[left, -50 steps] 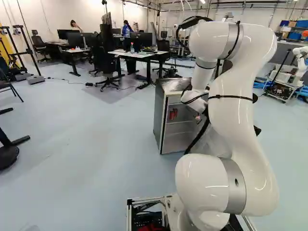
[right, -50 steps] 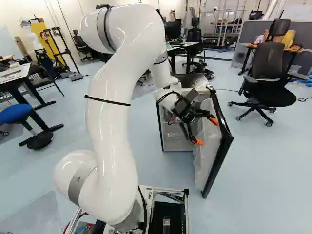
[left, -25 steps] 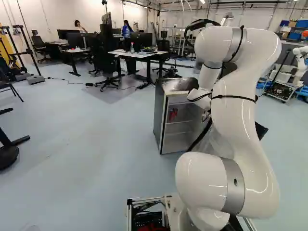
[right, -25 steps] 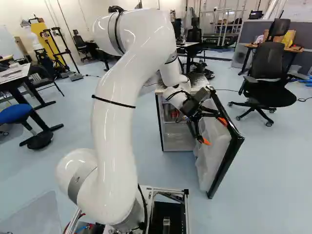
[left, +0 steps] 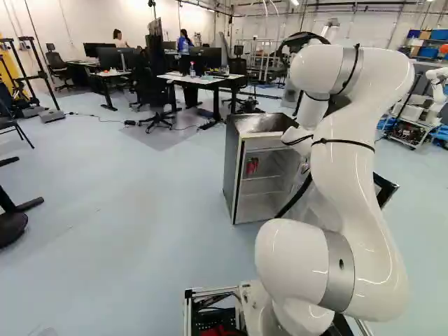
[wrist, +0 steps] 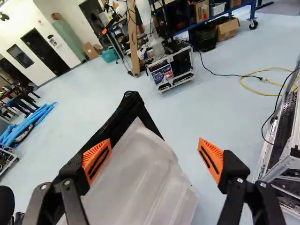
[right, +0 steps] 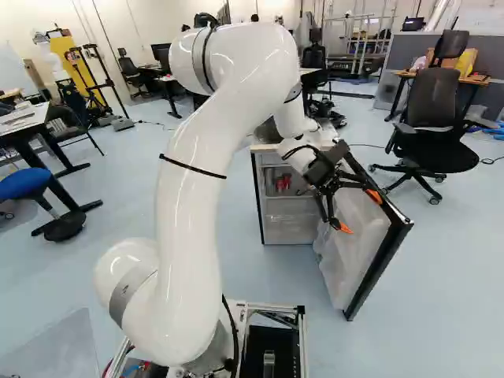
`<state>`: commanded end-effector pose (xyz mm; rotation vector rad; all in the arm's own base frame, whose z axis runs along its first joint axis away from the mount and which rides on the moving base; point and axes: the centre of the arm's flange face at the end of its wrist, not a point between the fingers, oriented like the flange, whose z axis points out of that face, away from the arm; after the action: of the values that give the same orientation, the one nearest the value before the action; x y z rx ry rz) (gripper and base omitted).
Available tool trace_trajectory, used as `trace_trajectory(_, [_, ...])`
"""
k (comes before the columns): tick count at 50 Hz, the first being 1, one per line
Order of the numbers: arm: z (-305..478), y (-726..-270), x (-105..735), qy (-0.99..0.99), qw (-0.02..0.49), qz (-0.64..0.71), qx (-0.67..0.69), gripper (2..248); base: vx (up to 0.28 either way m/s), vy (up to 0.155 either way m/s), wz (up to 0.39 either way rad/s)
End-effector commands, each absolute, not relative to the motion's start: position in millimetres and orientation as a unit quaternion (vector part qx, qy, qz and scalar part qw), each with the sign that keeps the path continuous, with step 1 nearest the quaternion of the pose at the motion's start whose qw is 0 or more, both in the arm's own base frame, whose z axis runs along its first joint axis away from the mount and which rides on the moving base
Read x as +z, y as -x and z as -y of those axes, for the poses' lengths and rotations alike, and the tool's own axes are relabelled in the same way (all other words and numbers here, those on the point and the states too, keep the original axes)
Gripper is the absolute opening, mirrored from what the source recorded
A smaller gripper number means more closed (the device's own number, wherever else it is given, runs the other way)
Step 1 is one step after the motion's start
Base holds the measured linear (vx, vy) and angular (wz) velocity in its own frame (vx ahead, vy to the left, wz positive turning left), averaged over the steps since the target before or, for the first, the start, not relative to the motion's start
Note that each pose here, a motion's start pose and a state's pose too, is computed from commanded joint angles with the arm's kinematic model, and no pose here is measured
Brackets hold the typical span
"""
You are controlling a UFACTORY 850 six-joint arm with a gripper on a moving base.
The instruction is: Grab a drink from the fridge
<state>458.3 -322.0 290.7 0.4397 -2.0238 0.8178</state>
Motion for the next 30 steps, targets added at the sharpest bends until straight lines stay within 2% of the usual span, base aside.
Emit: trace_trajectory(30, [377.4,-464.9,295.2,-0.128,0.434,0.829,0.33,247,0.0,0.0,0.0])
